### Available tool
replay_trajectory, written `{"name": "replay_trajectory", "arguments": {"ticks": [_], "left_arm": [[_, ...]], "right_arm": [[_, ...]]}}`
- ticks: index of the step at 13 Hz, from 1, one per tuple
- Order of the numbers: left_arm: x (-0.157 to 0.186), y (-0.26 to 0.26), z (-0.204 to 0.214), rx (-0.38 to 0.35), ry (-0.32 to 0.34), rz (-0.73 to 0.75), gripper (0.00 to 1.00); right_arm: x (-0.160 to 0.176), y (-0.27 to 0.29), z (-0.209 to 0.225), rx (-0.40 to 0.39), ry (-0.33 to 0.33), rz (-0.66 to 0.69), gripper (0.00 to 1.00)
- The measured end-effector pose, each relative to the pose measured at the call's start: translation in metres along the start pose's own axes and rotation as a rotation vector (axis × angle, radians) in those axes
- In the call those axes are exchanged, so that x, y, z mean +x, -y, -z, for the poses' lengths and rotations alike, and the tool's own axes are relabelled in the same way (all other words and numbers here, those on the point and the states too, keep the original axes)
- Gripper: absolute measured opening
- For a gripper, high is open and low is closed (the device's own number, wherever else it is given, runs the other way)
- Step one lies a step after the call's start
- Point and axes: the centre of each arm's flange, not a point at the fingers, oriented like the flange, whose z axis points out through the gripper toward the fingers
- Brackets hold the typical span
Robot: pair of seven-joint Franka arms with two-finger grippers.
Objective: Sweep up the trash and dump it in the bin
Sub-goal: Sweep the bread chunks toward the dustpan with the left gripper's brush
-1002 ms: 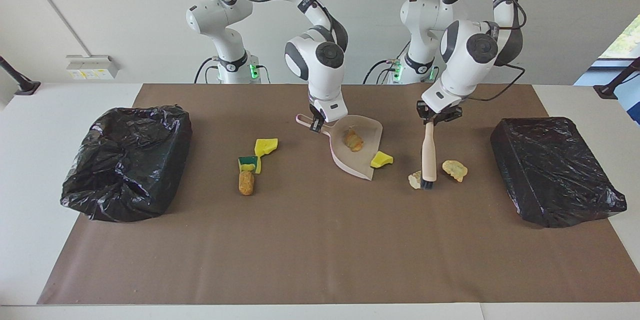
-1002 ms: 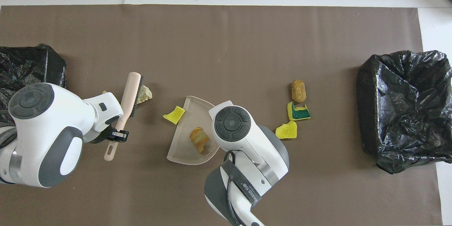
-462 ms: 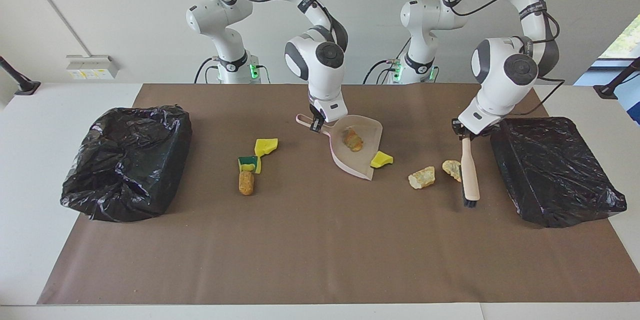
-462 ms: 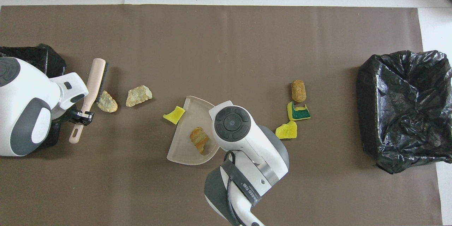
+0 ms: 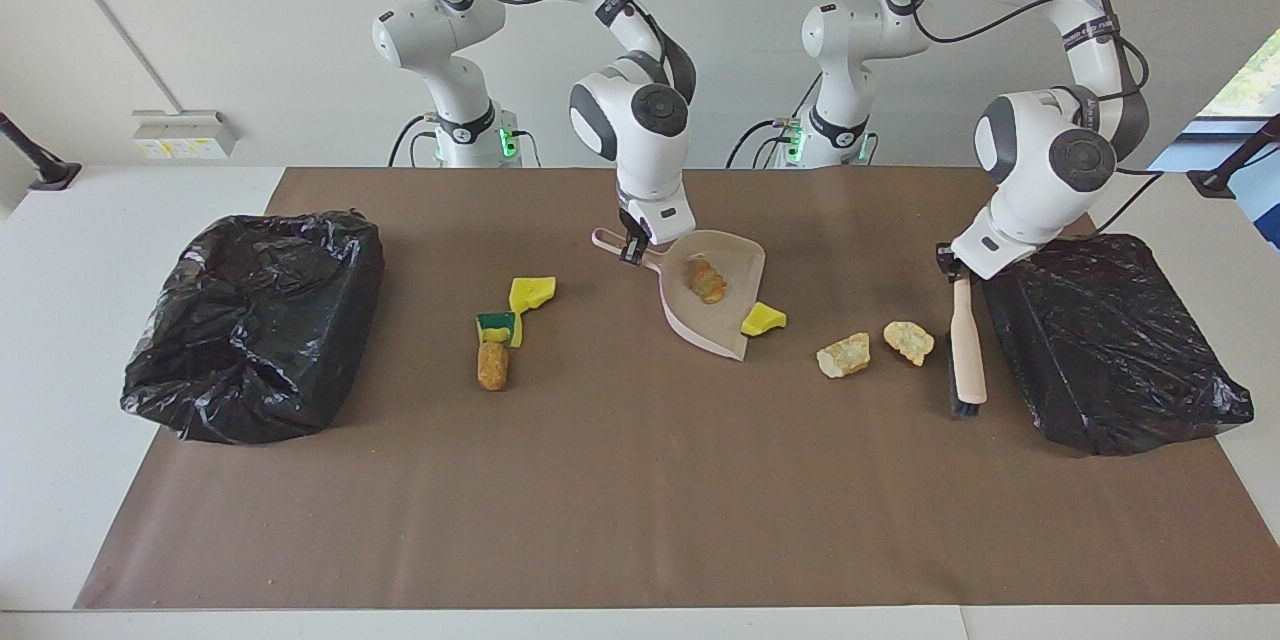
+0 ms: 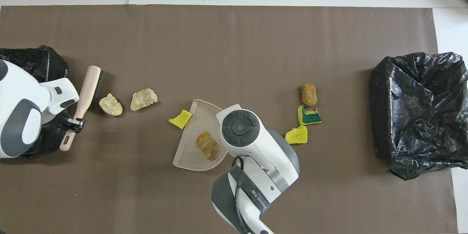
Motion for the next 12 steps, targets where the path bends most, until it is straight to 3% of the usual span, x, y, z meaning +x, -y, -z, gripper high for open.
{"name": "replay_trajectory", "arguments": {"ticks": [6, 12], "left_arm": [[0.005, -0.082, -0.007, 0.021, 0.025, -0.147, 0.26], [-0.019, -0.183, -0.008, -0.037, 0.030, -0.279, 0.26]], "right_arm": [[0.000, 0.000, 0.000, 0.000, 0.000, 0.000, 0.31], [0.000, 0.000, 0.000, 0.000, 0.000, 0.000, 0.31]]}}
